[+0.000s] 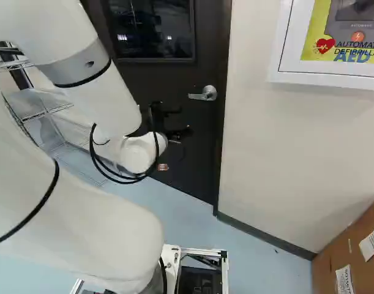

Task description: Open the door and move inside

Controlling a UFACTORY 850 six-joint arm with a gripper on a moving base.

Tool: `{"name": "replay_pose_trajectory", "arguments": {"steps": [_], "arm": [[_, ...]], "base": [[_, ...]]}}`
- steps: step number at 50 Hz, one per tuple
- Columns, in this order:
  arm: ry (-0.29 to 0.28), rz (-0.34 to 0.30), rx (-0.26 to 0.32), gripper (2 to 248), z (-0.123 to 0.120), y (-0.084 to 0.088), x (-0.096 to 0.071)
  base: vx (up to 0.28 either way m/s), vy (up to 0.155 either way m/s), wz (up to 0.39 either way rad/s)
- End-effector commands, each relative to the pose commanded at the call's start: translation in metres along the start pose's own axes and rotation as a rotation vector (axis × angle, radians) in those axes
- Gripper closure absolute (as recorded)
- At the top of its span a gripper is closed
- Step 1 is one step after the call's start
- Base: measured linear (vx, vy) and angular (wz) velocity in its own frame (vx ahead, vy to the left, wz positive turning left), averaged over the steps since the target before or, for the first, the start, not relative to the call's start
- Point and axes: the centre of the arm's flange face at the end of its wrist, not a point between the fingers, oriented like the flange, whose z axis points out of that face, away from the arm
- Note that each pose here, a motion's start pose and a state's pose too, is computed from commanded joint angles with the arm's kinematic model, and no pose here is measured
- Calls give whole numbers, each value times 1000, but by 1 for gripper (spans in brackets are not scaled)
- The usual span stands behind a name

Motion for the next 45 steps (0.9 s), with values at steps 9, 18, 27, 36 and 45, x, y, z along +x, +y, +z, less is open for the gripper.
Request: {"name": "replay_pose_trajectory", "arguments": {"steps": [9, 18, 27, 36, 45], "arm": [[20, 1, -5, 3, 14, 2, 14], [40, 3, -10, 3, 27, 4, 28], [60, 4, -14, 3, 39, 5, 42], [81, 4, -18, 3, 50, 7, 55], [102, 5, -21, 3, 56, 8, 66]], "base": [[0, 0, 0], [0, 0, 0], [0, 0, 0], [0, 0, 0], [0, 0, 0]]}}
